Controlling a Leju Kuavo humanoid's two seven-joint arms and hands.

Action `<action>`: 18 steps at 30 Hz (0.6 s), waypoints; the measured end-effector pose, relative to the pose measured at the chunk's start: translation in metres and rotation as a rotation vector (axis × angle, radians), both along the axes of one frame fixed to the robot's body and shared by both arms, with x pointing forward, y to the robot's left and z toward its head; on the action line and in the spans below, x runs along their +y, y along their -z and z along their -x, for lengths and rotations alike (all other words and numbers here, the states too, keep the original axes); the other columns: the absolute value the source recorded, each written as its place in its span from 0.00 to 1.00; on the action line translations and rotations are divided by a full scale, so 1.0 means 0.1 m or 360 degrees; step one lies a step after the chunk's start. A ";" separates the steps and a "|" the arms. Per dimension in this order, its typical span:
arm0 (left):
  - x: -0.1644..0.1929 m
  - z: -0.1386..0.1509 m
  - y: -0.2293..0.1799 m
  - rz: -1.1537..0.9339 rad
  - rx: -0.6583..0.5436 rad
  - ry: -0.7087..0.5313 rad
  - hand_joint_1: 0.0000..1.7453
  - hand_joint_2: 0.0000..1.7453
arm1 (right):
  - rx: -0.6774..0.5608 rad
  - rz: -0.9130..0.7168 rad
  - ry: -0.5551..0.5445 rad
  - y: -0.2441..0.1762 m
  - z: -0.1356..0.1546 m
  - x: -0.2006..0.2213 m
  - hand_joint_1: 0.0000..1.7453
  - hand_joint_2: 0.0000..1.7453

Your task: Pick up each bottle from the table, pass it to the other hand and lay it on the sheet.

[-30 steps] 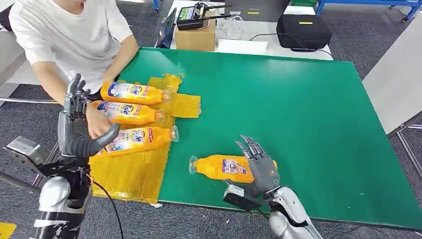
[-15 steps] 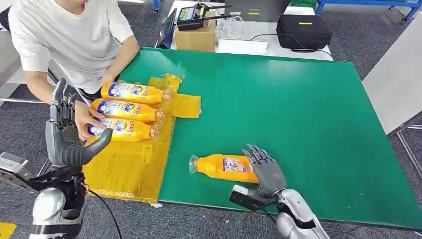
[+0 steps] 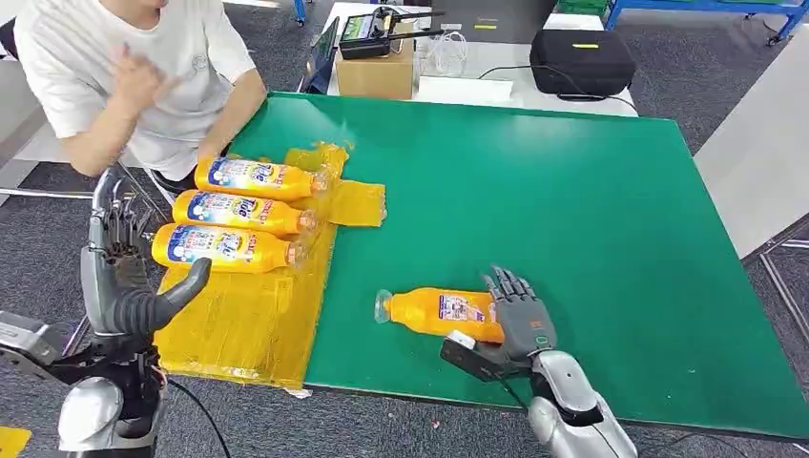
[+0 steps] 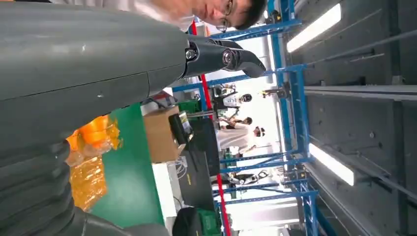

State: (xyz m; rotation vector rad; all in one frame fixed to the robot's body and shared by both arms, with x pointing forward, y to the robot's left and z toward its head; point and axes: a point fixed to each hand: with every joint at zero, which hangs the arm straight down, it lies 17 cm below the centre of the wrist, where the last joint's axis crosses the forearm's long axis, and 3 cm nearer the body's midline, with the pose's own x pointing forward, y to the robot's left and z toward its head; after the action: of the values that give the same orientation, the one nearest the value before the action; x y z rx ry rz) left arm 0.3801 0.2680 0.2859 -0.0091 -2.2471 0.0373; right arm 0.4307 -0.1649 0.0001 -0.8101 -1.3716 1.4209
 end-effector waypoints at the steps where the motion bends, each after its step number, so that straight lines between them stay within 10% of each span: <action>1: 0.00 0.00 0.01 0.0003 0.0005 -0.0001 0.00 1.00 | 0.0014 0.0004 0.0001 0.01 0.00 0.00 0.00 1.00; 4: -0.01 0.01 0.03 0.0001 0.0018 0.0006 0.00 1.00 | 0.0068 0.0021 0.0002 0.06 -0.02 0.00 0.00 1.00; 6: -0.02 0.00 0.03 0.0002 0.0019 0.0009 0.00 1.00 | 0.0110 0.0022 0.0007 0.09 -0.05 -0.02 0.88 1.00; 8: -0.03 0.00 0.04 -0.0001 0.0024 0.0012 0.00 1.00 | 0.0168 0.0023 0.0013 0.14 -0.07 -0.04 1.00 1.00; 18: -0.10 -0.06 0.05 -0.0007 0.0043 0.0052 0.00 1.00 | 0.0361 0.0025 0.0061 0.32 -0.21 -0.23 1.00 1.00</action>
State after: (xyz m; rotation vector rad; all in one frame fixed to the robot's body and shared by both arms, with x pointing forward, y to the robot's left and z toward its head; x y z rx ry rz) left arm 0.3857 0.2578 0.2811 -0.0424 -2.2195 0.0148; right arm 0.4515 -0.1874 -0.0321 -0.6592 -1.1673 1.4476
